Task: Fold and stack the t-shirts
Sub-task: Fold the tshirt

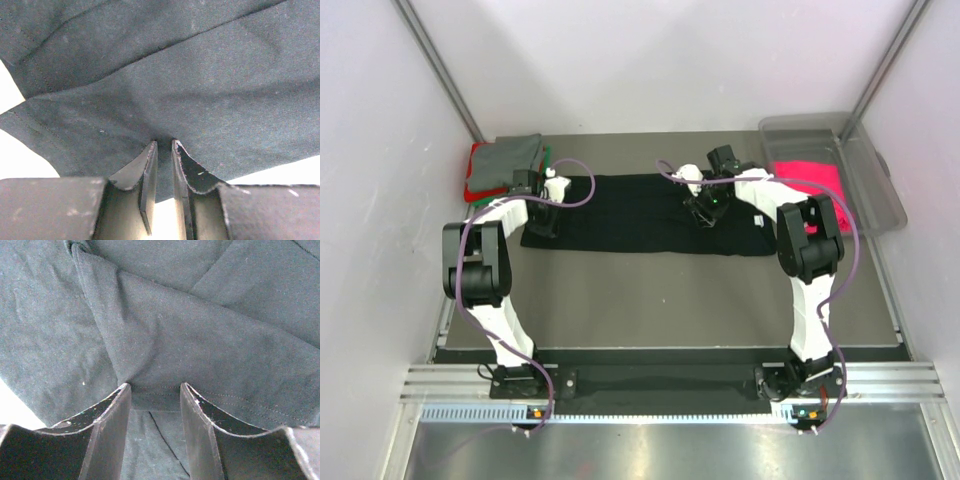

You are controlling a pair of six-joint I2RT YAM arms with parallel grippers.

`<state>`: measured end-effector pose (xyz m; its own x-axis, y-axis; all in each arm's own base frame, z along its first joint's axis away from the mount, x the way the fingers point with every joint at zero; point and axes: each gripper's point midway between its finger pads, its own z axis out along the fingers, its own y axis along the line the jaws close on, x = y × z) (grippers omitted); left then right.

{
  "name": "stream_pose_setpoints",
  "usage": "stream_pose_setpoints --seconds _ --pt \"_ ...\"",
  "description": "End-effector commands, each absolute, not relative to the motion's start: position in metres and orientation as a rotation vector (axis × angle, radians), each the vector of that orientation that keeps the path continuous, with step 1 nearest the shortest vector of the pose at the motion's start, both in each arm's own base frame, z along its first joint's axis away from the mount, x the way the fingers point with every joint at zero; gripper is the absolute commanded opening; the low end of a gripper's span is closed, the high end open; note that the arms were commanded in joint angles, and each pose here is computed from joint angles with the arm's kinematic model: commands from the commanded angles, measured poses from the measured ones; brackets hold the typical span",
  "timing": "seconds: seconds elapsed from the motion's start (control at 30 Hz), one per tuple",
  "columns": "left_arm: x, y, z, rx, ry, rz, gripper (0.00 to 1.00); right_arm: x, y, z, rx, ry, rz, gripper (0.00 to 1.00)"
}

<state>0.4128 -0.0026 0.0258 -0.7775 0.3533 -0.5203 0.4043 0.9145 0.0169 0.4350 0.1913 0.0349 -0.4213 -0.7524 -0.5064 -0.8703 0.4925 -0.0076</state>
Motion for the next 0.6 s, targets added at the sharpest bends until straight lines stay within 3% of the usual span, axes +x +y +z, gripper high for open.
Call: stream_pose_setpoints --seconds 0.0,0.33,0.53,0.57 --pt "0.41 0.001 0.015 0.525 2.557 -0.112 0.23 0.435 0.197 0.065 -1.31 2.222 0.396 0.45" --pt "0.408 0.0 0.014 0.516 2.559 -0.117 0.23 0.424 0.195 0.046 -1.346 2.266 0.391 0.43" --pt "0.406 0.001 0.014 0.516 2.557 -0.109 0.23 0.424 0.193 0.035 -1.356 2.297 0.382 0.27" --pt "0.406 0.001 0.014 0.516 2.557 -0.107 0.23 0.424 0.193 0.035 -1.358 2.296 0.383 0.18"
